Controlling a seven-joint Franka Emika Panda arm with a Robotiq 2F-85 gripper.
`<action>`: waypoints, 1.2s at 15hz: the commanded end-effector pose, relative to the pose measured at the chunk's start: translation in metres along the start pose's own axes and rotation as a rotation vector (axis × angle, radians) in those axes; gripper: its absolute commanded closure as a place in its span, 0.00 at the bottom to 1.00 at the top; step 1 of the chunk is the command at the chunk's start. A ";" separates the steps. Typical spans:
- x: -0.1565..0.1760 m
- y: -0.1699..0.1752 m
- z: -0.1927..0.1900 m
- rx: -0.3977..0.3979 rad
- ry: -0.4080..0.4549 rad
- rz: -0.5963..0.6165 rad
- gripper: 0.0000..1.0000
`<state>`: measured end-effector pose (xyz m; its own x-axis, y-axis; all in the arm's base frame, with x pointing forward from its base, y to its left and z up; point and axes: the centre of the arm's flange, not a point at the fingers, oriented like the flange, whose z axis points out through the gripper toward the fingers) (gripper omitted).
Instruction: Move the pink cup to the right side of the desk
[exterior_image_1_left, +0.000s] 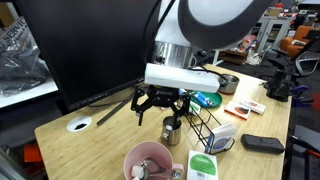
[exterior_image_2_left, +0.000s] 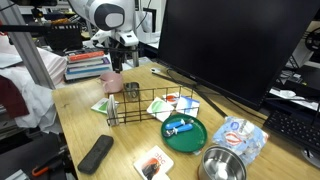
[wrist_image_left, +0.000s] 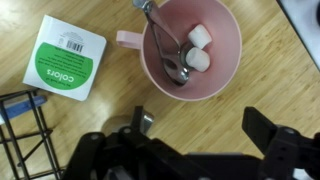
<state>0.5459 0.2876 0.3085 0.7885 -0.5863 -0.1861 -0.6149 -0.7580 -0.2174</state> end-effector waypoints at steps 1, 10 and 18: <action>-0.009 -0.028 0.011 0.047 0.073 -0.161 0.00; -0.039 -0.068 0.065 0.070 0.071 -0.330 0.00; -0.030 -0.065 0.100 0.061 0.054 -0.356 0.34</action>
<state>0.5567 0.3806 0.2340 0.9466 -0.3195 -0.0437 -0.3176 -0.9001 -0.2981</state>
